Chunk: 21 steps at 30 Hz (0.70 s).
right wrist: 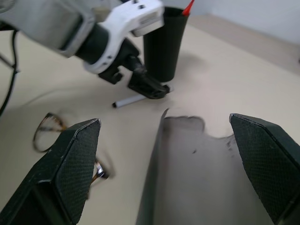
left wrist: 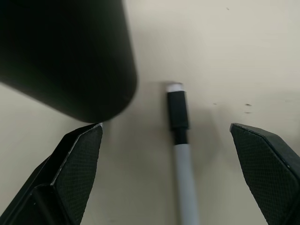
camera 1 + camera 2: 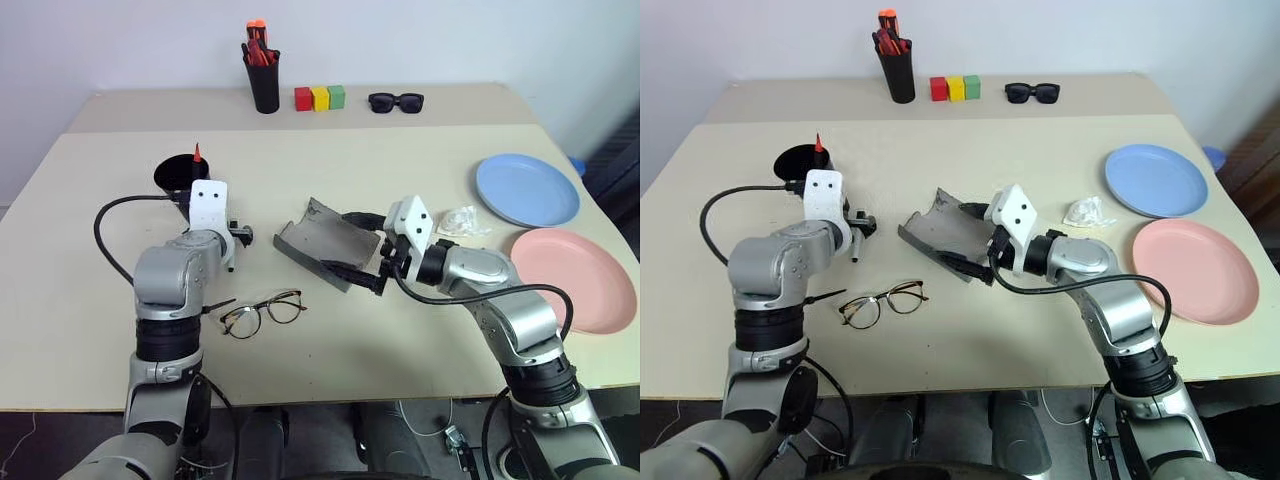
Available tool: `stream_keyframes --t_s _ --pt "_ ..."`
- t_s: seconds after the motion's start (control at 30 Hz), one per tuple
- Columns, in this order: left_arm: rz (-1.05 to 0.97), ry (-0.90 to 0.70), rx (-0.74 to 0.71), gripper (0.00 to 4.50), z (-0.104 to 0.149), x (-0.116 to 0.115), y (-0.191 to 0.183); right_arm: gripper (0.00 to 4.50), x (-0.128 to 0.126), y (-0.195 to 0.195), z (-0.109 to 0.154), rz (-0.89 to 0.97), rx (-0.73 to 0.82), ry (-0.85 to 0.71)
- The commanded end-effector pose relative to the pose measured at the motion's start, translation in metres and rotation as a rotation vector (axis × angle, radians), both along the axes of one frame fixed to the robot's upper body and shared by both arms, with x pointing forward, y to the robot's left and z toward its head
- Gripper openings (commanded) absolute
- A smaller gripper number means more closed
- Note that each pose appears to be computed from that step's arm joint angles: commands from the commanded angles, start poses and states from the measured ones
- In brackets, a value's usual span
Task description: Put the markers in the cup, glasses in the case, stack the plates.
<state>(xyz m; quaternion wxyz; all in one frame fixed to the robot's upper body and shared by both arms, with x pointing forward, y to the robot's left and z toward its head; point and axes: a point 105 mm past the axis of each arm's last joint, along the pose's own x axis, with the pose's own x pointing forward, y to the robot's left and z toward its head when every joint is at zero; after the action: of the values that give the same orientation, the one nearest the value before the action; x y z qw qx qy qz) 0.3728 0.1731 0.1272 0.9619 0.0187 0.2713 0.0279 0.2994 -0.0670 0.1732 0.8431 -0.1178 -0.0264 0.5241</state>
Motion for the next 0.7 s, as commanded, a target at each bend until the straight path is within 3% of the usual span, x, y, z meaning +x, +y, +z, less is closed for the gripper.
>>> stream_keyframes --t_s 0.03,0.1,0.2,0.43,0.6,0.7 --pt "0.011 0.009 -0.058 4.44 0.003 0.007 -0.002 4.50 -0.006 0.004 0.013 0.025 0.013 -0.055" --pt "0.011 0.027 -0.085 4.44 0.000 0.009 -0.005 4.50 -0.006 0.004 0.013 0.022 0.016 -0.057" --pt "0.007 0.051 -0.105 3.62 -0.003 0.009 -0.007 4.50 -0.007 0.004 0.012 0.018 0.019 -0.057" --pt "-0.033 0.031 -0.088 0.13 -0.002 0.008 -0.012 4.50 -0.009 0.005 0.011 0.013 0.020 -0.050" --pt "-0.199 -0.127 -0.034 0.13 0.022 0.011 -0.034 4.50 -0.009 0.006 0.011 0.015 0.018 -0.048" --pt "-0.390 -0.369 0.088 0.13 0.055 0.009 -0.055 4.50 -0.007 0.005 0.012 0.014 0.017 -0.050"
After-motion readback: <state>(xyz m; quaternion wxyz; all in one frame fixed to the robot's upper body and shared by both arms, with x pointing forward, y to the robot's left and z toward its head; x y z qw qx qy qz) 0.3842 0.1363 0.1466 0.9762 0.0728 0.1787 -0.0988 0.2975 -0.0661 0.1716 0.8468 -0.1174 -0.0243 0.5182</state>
